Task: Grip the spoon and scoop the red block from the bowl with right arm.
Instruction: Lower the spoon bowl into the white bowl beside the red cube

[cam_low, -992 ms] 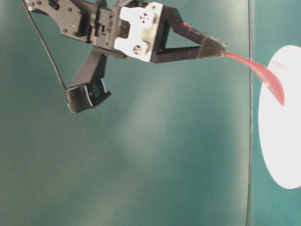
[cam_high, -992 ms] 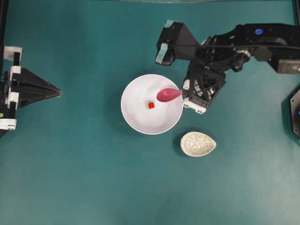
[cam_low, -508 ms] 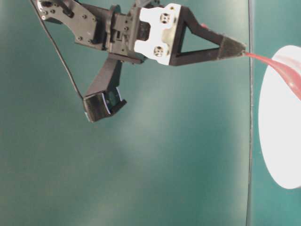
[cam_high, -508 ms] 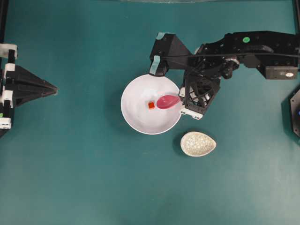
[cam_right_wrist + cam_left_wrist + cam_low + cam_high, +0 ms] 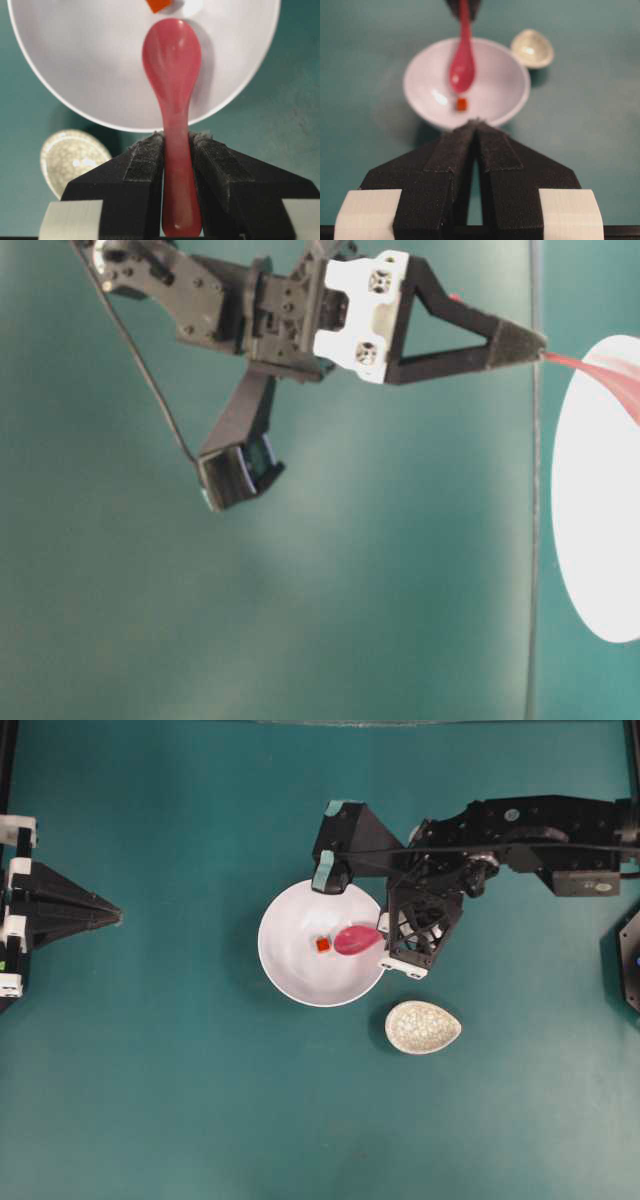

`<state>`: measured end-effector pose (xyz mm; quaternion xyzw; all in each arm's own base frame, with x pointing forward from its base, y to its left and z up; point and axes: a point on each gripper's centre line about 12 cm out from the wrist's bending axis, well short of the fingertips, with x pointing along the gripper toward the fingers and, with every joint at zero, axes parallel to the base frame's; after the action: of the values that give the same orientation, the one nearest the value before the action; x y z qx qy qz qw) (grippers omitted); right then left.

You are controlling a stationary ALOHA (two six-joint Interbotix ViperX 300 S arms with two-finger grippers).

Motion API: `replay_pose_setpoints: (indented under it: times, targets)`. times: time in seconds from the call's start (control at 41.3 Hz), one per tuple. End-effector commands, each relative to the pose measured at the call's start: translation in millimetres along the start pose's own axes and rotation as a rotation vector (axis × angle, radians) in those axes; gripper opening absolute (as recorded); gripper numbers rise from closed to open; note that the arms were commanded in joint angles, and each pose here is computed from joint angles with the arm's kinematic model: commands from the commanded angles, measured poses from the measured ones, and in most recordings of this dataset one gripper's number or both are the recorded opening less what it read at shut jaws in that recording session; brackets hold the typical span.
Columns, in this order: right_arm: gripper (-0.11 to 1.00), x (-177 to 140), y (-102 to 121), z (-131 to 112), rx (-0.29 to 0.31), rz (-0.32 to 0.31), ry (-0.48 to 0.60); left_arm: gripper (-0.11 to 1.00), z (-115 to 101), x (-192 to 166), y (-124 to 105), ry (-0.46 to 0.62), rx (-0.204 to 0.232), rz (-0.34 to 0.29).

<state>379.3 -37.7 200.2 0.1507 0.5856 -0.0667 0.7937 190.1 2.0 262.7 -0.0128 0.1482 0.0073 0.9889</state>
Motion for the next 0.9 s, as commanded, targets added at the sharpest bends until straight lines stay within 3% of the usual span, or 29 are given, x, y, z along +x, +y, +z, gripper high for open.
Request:
replay_pose_setpoints:
  times: [0.0,0.871]
  targets:
    - [0.24,-10,6,10,-0.016,0.007,-0.044,-0.01,11,0,-2,-0.026,0.004,-0.008]
    - [0.24,0,16,25,-0.038,0.018,-0.111,-0.01,11,0,-2,-0.024,0.001,-0.008]
